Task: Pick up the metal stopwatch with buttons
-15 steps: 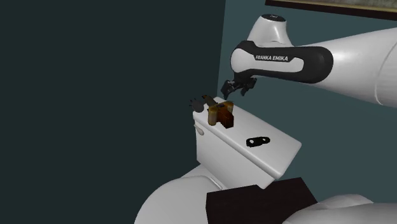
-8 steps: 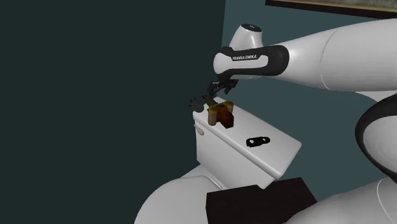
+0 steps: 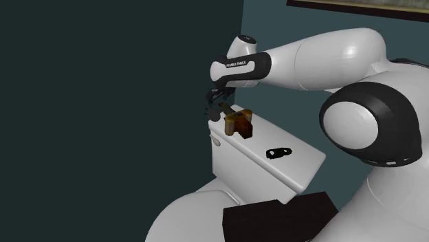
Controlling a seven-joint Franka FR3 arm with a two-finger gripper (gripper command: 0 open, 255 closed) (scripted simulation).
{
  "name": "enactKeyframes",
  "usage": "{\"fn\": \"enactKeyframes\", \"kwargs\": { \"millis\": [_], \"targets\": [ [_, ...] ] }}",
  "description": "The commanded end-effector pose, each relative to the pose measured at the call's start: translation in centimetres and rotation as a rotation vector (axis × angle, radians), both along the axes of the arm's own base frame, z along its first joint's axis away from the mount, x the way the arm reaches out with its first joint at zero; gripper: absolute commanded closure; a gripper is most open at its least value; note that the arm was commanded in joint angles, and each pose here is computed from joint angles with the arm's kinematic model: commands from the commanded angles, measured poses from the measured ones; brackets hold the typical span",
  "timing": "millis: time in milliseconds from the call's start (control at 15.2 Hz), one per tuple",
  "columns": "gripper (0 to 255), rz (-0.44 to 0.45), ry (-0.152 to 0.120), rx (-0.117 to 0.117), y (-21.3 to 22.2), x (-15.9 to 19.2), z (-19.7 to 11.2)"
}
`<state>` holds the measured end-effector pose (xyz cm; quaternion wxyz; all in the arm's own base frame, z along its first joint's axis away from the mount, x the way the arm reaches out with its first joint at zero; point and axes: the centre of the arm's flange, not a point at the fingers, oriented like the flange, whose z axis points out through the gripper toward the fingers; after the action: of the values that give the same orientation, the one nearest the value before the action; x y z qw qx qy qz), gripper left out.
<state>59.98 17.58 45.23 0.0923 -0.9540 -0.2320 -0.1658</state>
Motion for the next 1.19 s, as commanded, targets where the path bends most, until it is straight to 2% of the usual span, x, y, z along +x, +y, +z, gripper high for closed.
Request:
{"fn": "enactKeyframes", "kwargs": {
  "millis": [0, 132, 660, 792, 858, 1122],
  "targets": [
    [0, 0.032, -0.011, 0.012, 1.6, 1.6, -0.8],
    [0, 0.064, -0.022, 0.023, 3.3, 3.2, -1.5],
    [0, 0.066, -0.023, 0.024, 3.4, 3.3, -5.6],
    [0, 0.066, -0.023, 0.024, 3.4, 3.3, -5.6],
    [255, 0.066, -0.023, 0.024, 3.5, 3.2, -5.5],
    [255, 0.066, -0.022, 0.024, 3.4, 3.2, -5.5]
  ]
}}
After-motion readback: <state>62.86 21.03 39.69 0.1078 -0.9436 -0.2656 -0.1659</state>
